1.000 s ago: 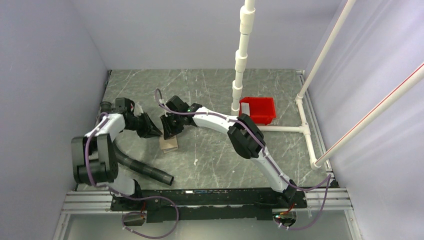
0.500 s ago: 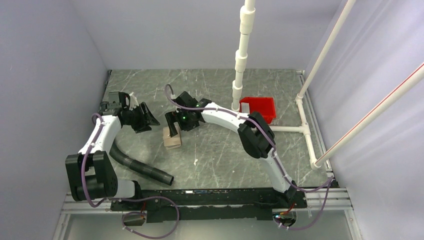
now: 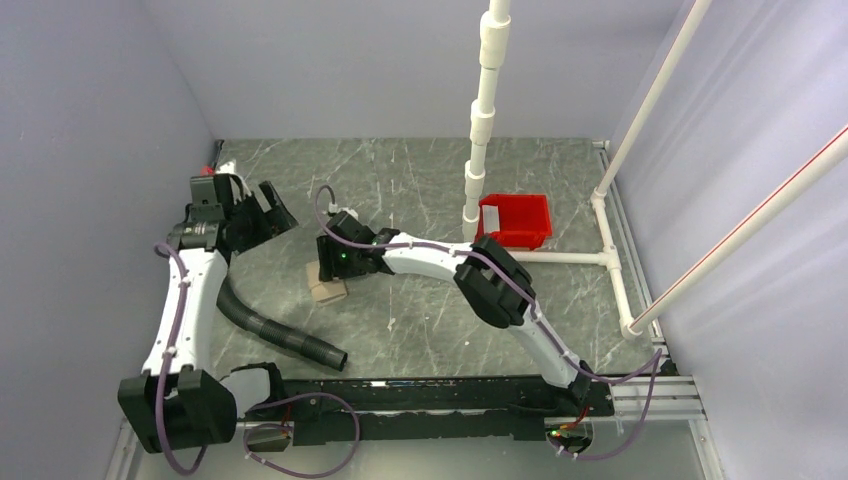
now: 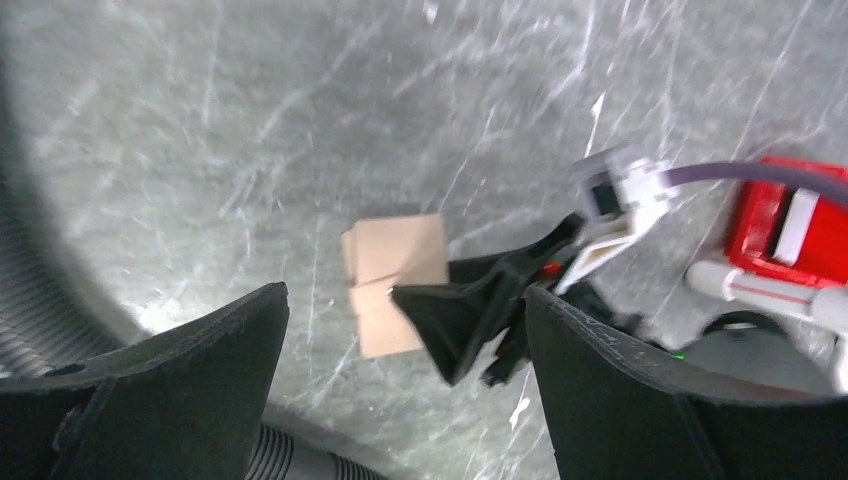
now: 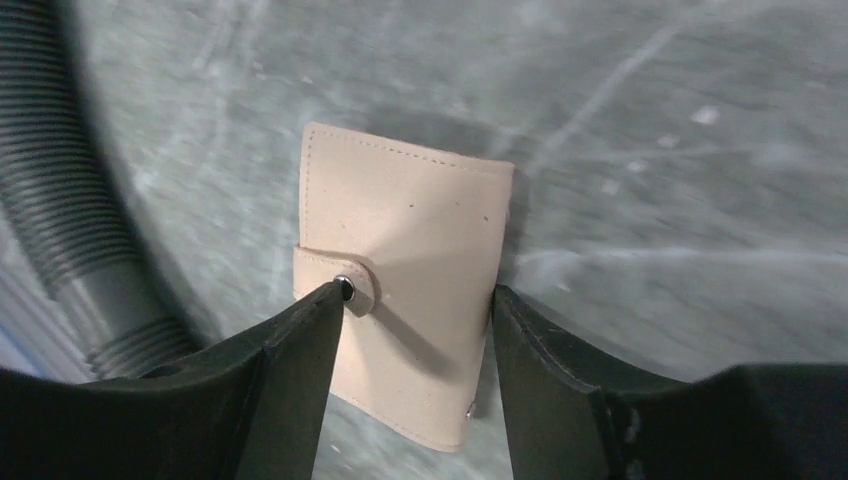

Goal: Put the credit cards into the card holder
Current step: Close the card holder at the center of the board.

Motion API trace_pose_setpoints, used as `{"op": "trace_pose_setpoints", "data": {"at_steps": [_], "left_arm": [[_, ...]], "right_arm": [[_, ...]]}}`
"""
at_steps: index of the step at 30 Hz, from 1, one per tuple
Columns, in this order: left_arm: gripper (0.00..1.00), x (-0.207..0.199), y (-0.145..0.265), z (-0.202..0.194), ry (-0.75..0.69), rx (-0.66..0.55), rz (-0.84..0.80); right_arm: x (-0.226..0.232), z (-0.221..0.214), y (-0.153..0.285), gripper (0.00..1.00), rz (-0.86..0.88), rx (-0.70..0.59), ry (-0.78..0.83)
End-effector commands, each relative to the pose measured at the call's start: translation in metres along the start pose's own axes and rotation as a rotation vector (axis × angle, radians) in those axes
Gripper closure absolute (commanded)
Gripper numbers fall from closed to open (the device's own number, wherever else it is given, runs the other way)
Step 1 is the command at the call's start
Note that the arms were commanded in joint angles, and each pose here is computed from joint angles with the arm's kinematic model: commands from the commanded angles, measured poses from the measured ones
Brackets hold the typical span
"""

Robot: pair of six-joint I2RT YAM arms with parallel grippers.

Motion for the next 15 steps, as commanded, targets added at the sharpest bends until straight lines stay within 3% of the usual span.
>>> {"op": "trace_pose_setpoints", "data": {"at_steps": [1, 6, 10, 15], "left_arm": [[0.07, -0.016, 0.037, 0.030, -0.016, -0.166, 0.013], [0.08, -0.028, 0.053, 0.045, -0.038, -0.202, -0.016], [0.08, -0.037, 0.067, 0.052, -0.059, -0.227, -0.072], [0.04, -0.050, 0.086, 0.063, -0.090, -0.249, -0.137]], "right_arm": [[0.038, 0.022, -0.018, 0.43, 0.188, -0.153, -0.103], [0.086, 0.056, -0.037, 0.44, 0.342, -0.278, -0.092], [0.107, 0.071, -0.035, 0.41, 0.450, -0.281, -0.042], [0.078, 0.085, 0.036, 0.27, 0.196, -0.304, 0.145]]}}
Point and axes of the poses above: each gripper's point midway between its finger pads, its own y axis back along the fingers, its own x axis along the line the jaws close on, z = x × y, the point moved 10 cm from there along y, back along the fingers, and after that the axes turned 3 degrees about y, right-handed, at the moved point
